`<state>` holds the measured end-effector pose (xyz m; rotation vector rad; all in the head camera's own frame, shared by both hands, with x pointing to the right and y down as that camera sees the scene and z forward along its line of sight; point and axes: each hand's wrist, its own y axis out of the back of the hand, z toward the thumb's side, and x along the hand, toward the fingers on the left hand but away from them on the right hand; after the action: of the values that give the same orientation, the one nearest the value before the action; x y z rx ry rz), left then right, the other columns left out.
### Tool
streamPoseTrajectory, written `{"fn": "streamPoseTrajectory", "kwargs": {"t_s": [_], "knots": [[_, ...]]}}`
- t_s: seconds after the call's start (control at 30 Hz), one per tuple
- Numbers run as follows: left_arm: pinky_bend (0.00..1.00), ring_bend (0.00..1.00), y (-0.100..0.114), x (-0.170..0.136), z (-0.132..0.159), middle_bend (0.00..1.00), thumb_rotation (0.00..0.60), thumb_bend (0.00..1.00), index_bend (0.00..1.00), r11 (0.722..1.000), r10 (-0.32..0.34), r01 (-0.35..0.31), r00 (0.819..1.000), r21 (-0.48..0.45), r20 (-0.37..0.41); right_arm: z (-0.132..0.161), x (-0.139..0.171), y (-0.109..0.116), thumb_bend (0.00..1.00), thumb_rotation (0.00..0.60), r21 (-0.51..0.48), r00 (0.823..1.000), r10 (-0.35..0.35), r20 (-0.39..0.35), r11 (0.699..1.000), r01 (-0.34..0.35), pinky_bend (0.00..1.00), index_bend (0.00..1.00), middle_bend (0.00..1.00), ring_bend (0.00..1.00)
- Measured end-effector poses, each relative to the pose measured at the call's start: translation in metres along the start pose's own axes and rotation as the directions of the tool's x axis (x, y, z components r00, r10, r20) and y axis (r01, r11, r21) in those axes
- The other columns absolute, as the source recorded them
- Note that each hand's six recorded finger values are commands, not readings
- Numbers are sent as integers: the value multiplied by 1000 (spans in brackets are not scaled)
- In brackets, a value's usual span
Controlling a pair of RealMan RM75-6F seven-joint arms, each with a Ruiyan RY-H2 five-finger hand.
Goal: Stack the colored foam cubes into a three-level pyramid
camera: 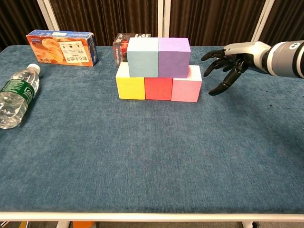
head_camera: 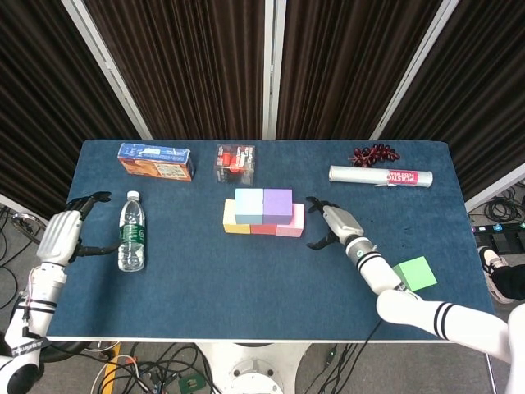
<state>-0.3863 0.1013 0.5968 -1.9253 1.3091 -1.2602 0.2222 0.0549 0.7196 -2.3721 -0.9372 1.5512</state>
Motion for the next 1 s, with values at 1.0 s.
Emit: {"fn": "streamPoseTrajectory", "kwargs": {"t_s": [1.0], "knots": [[159,185,-6,4,-5,216,600,54,174,999,-31,31,999,26,-5,3,2,-1,97,600,-68,998,-9,-55,998,6,0,0,194,0]]}}
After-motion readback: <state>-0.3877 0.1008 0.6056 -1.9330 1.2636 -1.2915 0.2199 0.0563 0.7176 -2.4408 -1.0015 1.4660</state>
